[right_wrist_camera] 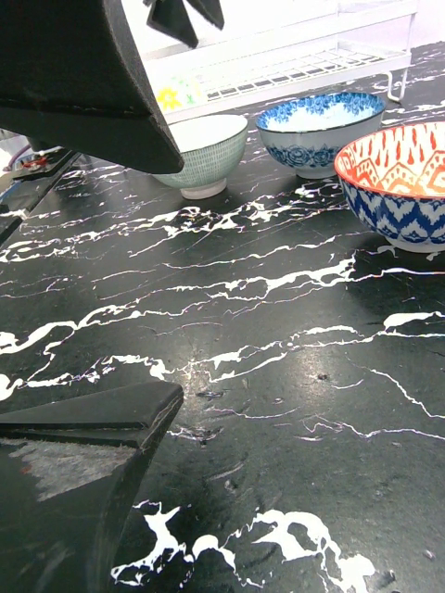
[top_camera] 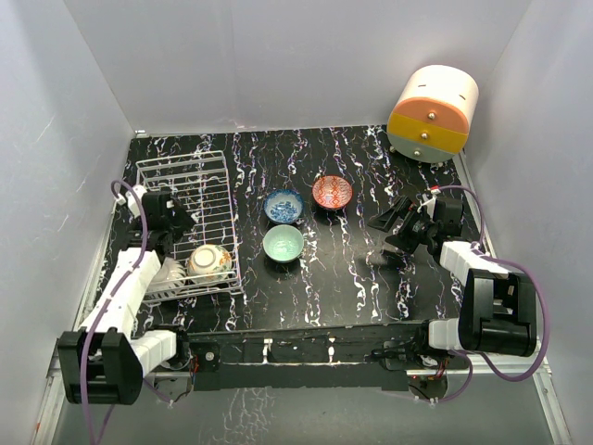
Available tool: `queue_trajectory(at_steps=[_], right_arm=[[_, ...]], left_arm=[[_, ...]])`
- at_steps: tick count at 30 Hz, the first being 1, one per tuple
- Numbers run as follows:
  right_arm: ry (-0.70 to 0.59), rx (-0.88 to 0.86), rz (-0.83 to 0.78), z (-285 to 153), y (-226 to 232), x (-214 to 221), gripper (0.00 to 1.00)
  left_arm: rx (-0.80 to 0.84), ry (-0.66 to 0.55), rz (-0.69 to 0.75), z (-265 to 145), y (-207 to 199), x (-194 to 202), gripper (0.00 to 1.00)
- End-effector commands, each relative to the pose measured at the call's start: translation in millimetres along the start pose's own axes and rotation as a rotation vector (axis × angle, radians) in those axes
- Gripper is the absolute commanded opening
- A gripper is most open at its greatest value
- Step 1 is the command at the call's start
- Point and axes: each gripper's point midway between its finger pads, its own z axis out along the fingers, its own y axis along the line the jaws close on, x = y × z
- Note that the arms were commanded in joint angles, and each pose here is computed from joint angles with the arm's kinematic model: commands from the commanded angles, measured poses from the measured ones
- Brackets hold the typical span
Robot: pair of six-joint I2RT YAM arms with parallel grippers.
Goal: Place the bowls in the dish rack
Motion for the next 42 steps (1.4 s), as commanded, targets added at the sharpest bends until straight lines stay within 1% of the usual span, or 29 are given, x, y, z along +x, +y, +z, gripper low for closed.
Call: queue_trajectory(at_steps=[1, 3, 5, 9, 11, 14, 19, 22, 25, 27, 33, 39, 42], right_arm=[[-0.041, -0.025, -0.048, -2, 9, -11, 0.98], [-0.042, -0.019, -0.046, -2, 8, -11, 0.98], [-0.042, -0.012, -0.041, -1, 6, -11, 0.98], [-0.046, -0.005, -0.038, -1, 5, -12, 0.98], [-0.046, -0.002, -0.039, -1, 6, -13, 0.98], [-0.05, 0.005, -0.042, -1, 6, -16, 0.98], [-0.046, 0.014, -0.037, 0, 3, -15, 0.98], [-0.043, 0.015, -0.035, 1, 2, -14, 0.99], [-0.044, 0.015, -0.039, 0, 3, -14, 0.98], [-0.043, 0.016, -0.038, 1, 2, -14, 0.98], [-0.032, 0.011, -0.028, 4, -1, -10, 0.98], [-0.032, 0.007, -0.025, 4, -1, -10, 0.98], [-0.032, 0.008, -0.023, 4, -1, -10, 0.98]], left_arm=[[0.254, -0.111, 0.061, -40, -49, -51, 0.81], [0.375, -0.133, 0.144, -59, -74, -59, 0.81], [0.468, -0.162, 0.237, -79, -99, -60, 0.86], [0.631, -0.176, 0.388, -117, -145, -38, 0.87], [0.709, -0.163, 0.465, -131, -166, -18, 0.87], [0.815, -0.14, 0.617, -151, -191, 26, 0.87], [0.902, -0.088, 0.869, -164, -218, 106, 0.88], [0.924, -0.063, 0.984, -162, -231, 143, 0.88], [0.942, 0.001, 1.09, -150, -236, 175, 0.87], [0.937, 0.024, 1.136, -140, -238, 191, 0.86], [0.865, 0.039, 1.17, -114, -238, 209, 0.79], [0.819, 0.033, 1.199, -88, -237, 226, 0.77], [0.803, 0.037, 1.193, -80, -237, 232, 0.73]])
